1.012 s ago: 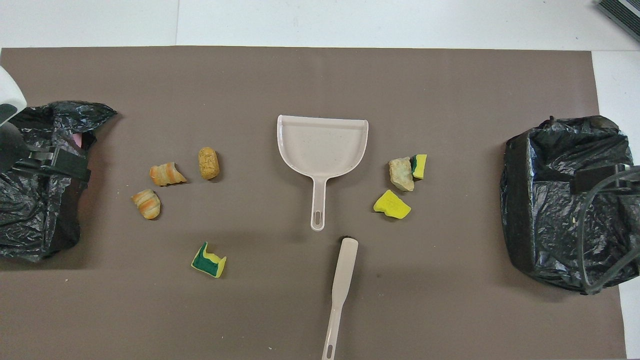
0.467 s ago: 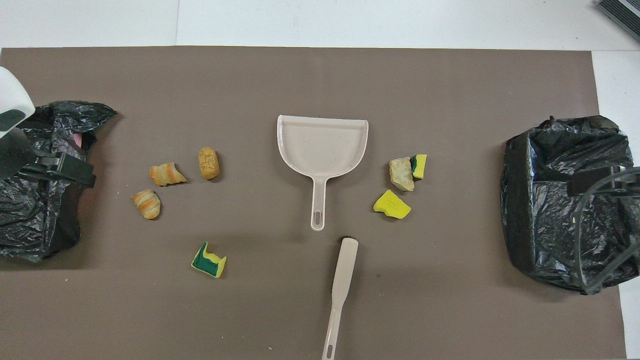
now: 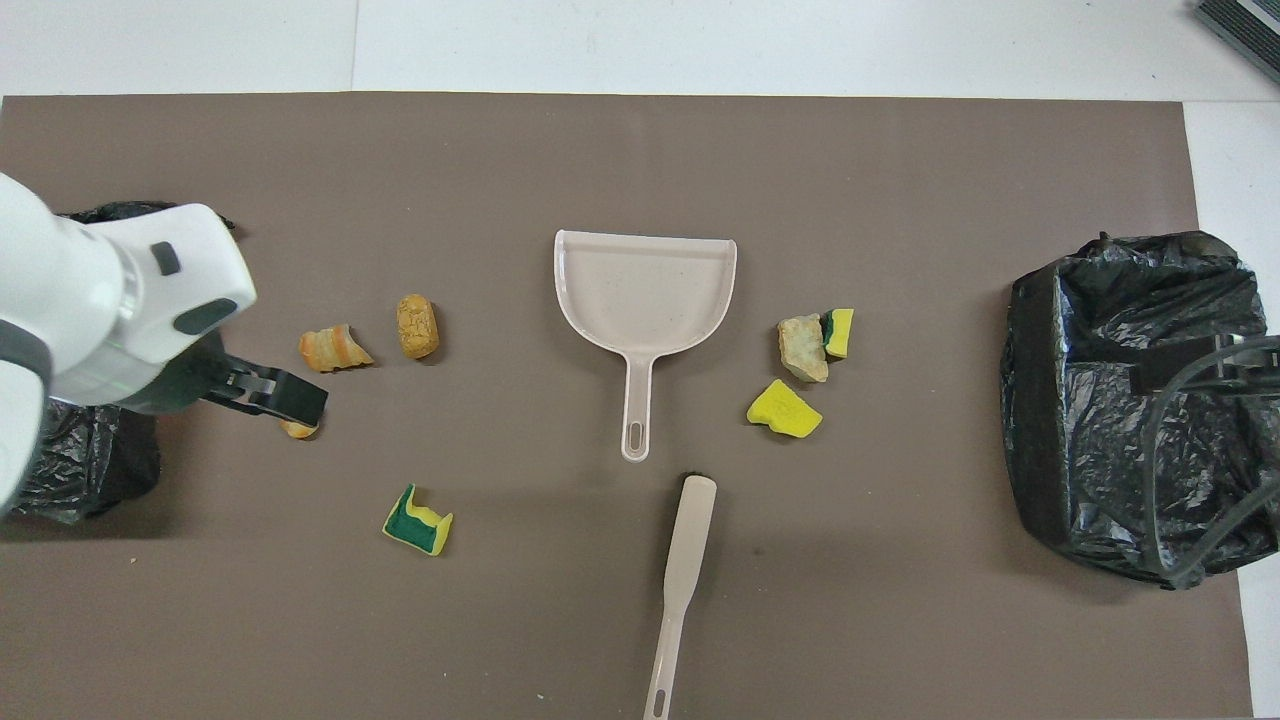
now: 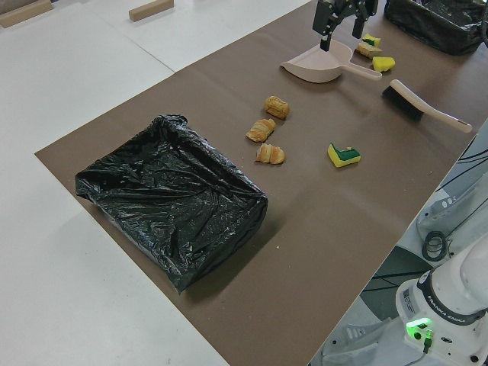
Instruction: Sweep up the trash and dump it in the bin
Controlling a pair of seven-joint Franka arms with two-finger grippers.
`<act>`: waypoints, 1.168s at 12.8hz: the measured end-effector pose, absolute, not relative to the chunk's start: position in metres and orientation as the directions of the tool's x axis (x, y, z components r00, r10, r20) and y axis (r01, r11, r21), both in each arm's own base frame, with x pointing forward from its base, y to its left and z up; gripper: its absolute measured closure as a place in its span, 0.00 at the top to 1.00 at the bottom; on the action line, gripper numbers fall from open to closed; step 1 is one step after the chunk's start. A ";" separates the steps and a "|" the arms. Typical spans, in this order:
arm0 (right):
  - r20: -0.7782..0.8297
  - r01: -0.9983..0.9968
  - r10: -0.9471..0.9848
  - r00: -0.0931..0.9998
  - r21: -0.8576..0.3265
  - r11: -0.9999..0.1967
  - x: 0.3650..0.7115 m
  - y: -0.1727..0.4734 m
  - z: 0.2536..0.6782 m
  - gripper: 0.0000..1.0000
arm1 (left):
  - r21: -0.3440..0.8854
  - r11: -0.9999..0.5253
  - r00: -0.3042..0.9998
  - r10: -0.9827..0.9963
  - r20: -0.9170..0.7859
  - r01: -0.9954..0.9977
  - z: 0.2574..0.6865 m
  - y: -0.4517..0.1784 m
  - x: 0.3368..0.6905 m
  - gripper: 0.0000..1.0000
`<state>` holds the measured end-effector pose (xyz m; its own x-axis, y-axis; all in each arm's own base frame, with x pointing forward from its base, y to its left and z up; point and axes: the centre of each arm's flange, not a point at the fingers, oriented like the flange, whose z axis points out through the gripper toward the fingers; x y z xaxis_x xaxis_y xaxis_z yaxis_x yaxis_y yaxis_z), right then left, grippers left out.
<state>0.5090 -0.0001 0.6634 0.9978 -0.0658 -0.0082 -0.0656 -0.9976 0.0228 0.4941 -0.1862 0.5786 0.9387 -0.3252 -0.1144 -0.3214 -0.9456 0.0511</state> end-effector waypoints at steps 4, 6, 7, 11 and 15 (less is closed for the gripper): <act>-0.010 -0.065 -0.066 0.998 0.023 -0.998 0.509 0.000 0.662 1.00 | 0.052 -0.937 0.928 -0.348 -0.131 -0.344 0.565 -0.270 0.445 1.00; -0.011 -0.065 -0.066 0.998 0.023 -0.998 0.509 0.000 0.662 1.00 | 0.063 -0.930 0.922 -0.366 -0.128 -0.361 0.555 -0.308 0.418 1.00; -0.012 -0.065 -0.066 0.998 0.023 -0.998 0.509 0.000 0.662 1.00 | 0.068 -0.924 0.916 -0.381 -0.126 -0.376 0.548 -0.327 0.403 1.00; -0.013 -0.065 -0.066 0.998 0.023 -0.998 0.509 0.000 0.661 1.00 | 0.072 -0.914 0.904 -0.405 -0.138 -0.399 0.489 -0.395 0.334 1.00; -0.017 -0.065 -0.066 0.998 0.023 -0.998 0.509 0.000 0.659 1.00 | 0.112 -0.938 0.933 -0.340 -0.119 -0.328 0.395 -0.438 0.283 1.00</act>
